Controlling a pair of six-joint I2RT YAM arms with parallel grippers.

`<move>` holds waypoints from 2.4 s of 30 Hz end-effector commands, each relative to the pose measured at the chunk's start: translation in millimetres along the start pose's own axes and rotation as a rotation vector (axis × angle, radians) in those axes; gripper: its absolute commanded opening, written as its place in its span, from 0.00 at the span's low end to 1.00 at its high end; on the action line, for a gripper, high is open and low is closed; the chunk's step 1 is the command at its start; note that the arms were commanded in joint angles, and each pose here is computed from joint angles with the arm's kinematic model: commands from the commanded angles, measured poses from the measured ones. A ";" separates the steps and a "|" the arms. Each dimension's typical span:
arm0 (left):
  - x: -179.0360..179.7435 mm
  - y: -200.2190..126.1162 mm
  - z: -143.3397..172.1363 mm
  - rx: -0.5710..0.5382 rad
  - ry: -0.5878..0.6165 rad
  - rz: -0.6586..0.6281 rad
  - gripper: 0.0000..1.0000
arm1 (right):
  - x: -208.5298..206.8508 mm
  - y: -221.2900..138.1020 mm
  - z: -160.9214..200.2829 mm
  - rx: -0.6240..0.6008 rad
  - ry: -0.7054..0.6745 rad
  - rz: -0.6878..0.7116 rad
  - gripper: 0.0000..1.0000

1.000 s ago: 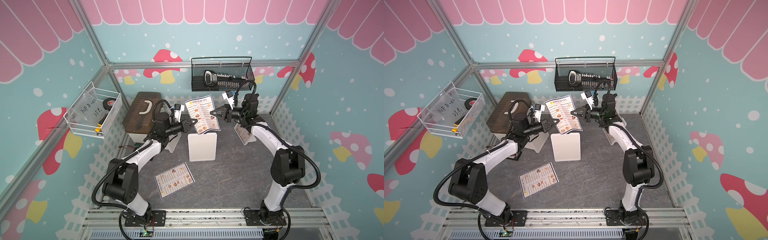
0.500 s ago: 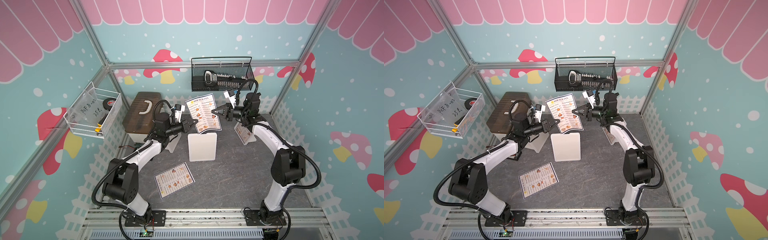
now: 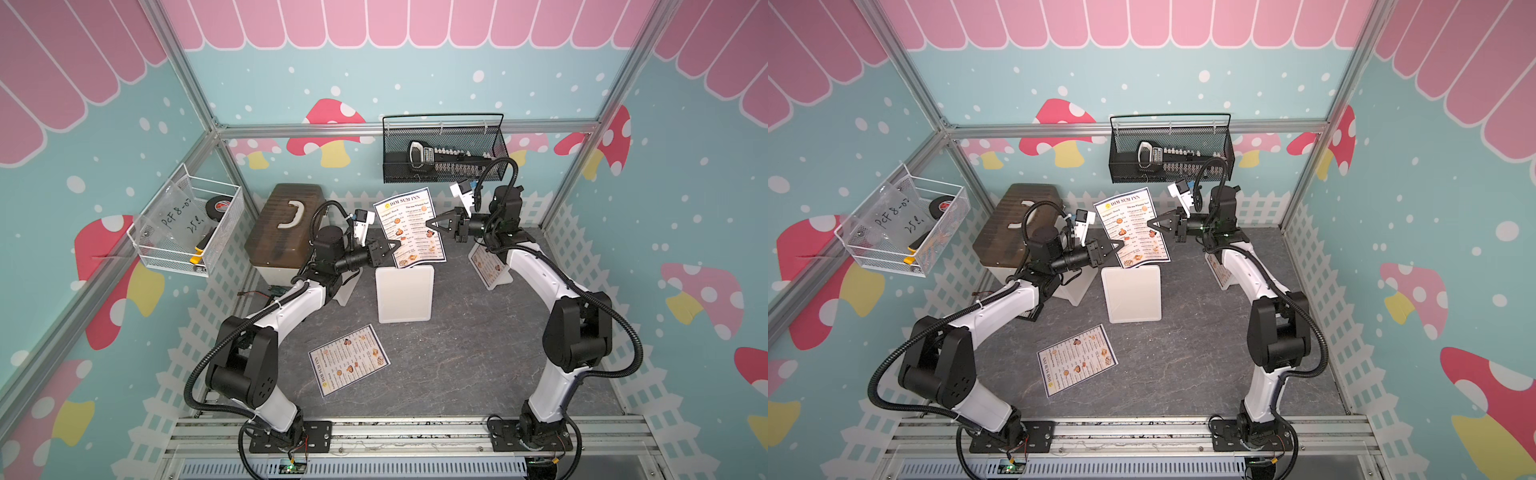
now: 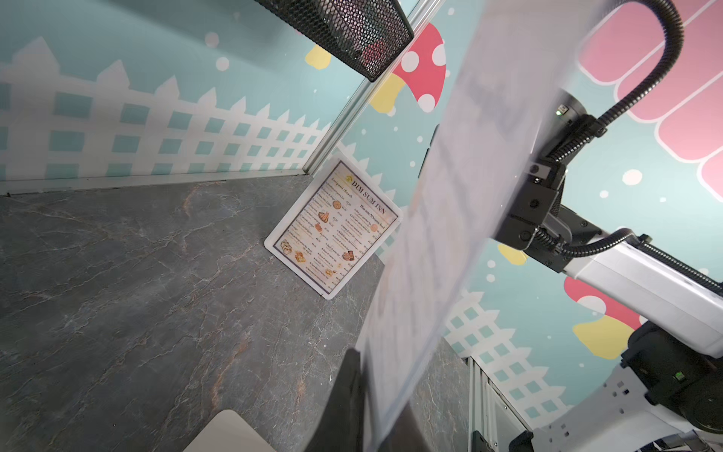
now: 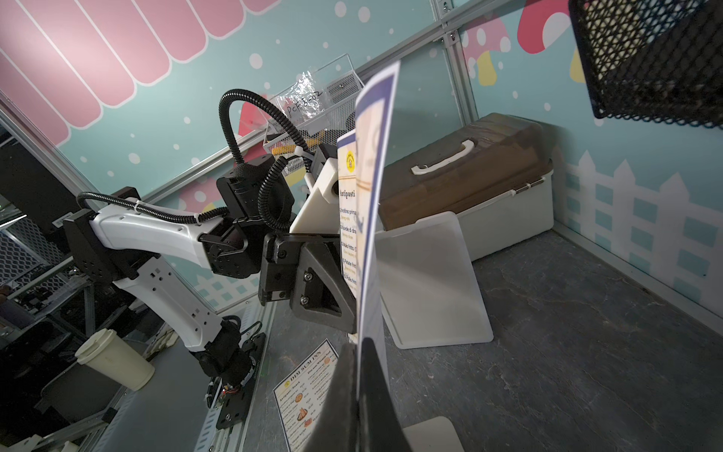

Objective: Insert the menus into the narrow rack
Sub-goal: Insert the menu into the narrow rack.

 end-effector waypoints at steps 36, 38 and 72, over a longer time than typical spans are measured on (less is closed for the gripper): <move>0.5 -19.9 -10.1 -0.060 0.019 -0.013 0.16 | 22.9 17.4 -1.3 0.023 -0.004 -0.115 0.00; 1.6 -20.1 -9.9 -0.060 0.016 -0.014 0.18 | 23.9 20.1 0.5 0.026 0.001 -0.123 0.00; 2.3 -30.8 -19.3 -0.100 0.016 -0.014 0.42 | -4.3 33.1 19.1 0.054 0.024 -0.004 0.00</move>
Point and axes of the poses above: each gripper's point midway between its finger pads, its own y axis out along the fingers, its own x axis along the line the jaws close on, z = x × y, the point moved 4 cm from there along -y, back along the fingers, and after that the axes turned 11 degrees about -y, right-handed, at the moved point
